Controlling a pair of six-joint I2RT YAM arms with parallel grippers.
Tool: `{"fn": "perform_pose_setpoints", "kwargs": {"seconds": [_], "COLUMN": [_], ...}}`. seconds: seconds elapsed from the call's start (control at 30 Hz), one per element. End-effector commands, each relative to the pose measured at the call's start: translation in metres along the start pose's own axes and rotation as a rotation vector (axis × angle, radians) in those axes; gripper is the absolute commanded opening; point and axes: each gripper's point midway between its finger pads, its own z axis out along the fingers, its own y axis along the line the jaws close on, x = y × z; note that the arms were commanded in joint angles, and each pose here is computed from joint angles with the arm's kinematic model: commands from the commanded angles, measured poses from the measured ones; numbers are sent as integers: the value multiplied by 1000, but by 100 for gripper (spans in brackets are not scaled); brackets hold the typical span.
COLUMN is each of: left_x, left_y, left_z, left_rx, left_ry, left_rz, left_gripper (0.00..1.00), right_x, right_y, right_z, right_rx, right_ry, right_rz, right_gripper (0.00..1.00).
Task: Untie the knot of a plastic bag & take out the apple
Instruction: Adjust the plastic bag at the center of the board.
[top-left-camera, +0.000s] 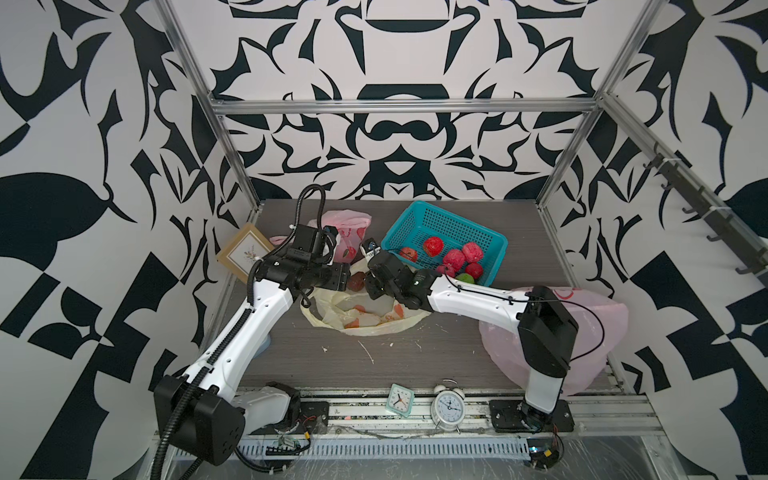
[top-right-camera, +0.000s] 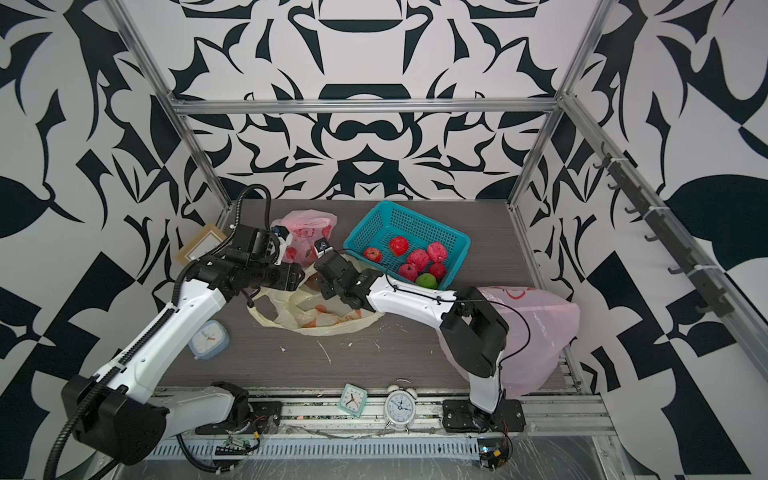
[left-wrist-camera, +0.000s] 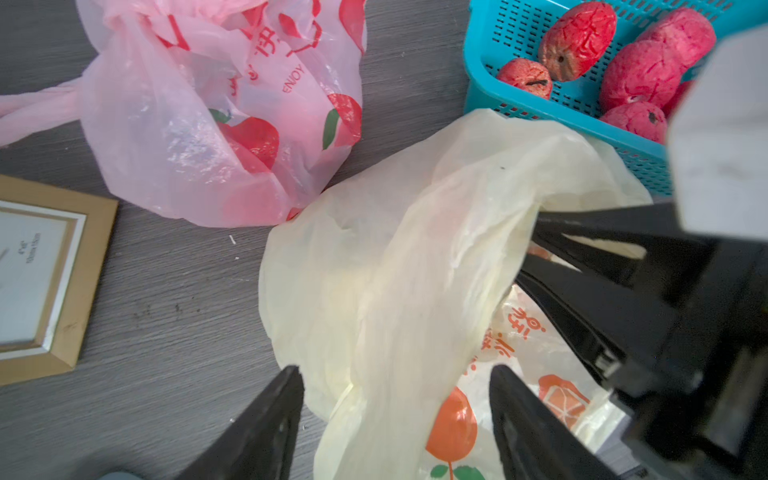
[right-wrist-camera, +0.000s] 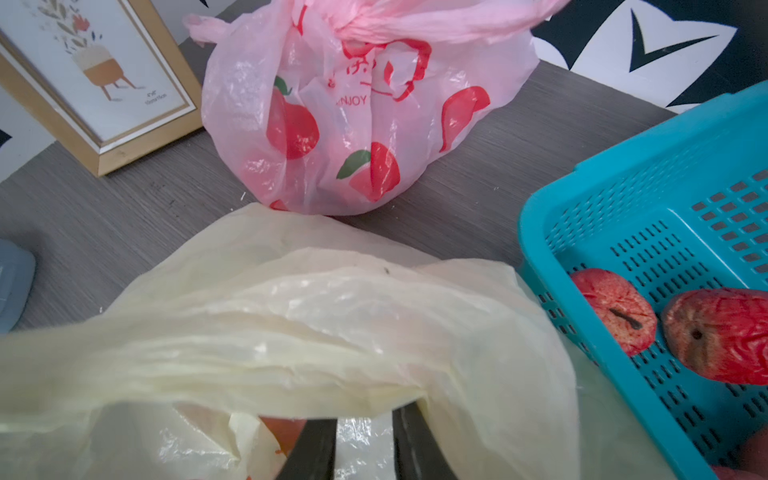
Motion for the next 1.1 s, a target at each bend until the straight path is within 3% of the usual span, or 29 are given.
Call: {"fn": "perform_pose_setpoints", "kwargs": {"seconds": [0.0,0.17,0.37,0.5,0.6,0.7,0.83,0.97,1.07], "left_x": [5,11,31,29,20,11,3,-4,-8], "left_y": [-10,-14,-1,7,6,1,-7,-12,-15], "left_z": [4,13,38,38,30,23,20,21,22], "left_rx": [41,60,-3,-52,-52,-30,12,41,54], "left_ry": [22,64,213,196,142,98,77,66,62], "left_rz": [50,68,53,42,33,25,6,-8,-14], "left_gripper": [74,61,26,5,2,2,2,2,2], "right_x": [-38,-47,-53,-53,-50,-38,-20,-3,7], "right_y": [7,10,13,24,46,79,103,120,120], "right_z": [-10,-13,-20,-32,-55,-93,-130,-149,-131], "right_rx": [-28,-48,-84,-171,-336,-588,-803,-892,-851], "right_ry": [-100,-115,-144,-177,-228,-256,-211,-169,-127], "right_rz": [25,15,14,-31,-119,-218,-270,-282,-230], "right_gripper": [27,27,26,27,31,33,35,35,34]}}
